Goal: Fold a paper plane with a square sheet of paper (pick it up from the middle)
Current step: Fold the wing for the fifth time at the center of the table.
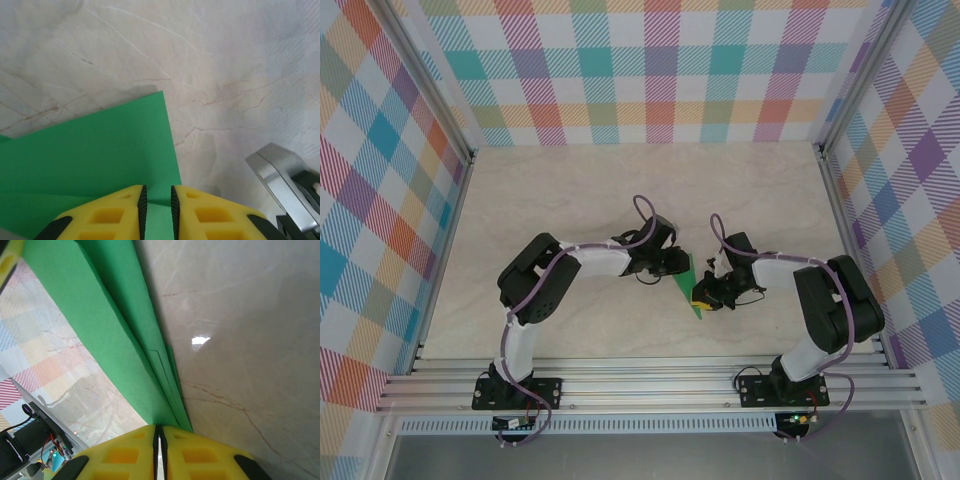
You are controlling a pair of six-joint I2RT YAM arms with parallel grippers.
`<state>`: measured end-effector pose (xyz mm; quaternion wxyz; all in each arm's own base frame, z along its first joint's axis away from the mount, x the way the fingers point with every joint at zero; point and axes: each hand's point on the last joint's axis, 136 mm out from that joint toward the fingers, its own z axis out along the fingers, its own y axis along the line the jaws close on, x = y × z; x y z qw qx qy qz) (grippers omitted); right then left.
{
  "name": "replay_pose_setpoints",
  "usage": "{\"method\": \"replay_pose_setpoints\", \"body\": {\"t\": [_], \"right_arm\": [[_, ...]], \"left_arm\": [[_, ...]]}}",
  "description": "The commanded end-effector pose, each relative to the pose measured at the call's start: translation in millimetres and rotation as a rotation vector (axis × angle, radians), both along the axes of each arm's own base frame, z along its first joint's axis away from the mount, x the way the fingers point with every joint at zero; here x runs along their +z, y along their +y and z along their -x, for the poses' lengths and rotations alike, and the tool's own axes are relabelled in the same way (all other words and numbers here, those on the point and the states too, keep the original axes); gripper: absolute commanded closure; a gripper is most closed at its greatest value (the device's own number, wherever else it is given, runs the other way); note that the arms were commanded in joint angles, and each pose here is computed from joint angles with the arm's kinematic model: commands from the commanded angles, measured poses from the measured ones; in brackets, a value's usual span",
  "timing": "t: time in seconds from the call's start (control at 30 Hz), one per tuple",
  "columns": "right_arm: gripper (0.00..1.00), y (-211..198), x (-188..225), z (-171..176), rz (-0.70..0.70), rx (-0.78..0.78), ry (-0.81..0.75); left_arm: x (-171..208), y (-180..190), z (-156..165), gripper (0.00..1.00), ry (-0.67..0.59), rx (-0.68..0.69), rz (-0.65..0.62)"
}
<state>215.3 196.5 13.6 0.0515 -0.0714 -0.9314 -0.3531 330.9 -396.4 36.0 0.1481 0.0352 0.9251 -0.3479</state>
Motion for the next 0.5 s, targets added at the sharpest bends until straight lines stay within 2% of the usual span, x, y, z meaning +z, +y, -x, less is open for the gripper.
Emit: {"method": "replay_pose_setpoints", "body": {"t": [0.0, 0.27, 0.47], "right_arm": [[0.86, -8, -5, 12, 0.050, 0.012, 0.007], [0.83, 14, 42, -20, -0.054, 0.029, -0.112], [0.82, 34, 39, -34, -0.071, 0.061, -0.093]], "left_arm": [[-2, 6, -11, 0.80, 0.015, 0.032, -0.013], [-12, 10, -7, 0.83, 0.039, 0.041, -0.028], [-10, 8, -8, 0.83, 0.039, 0.036, -0.017]]}}
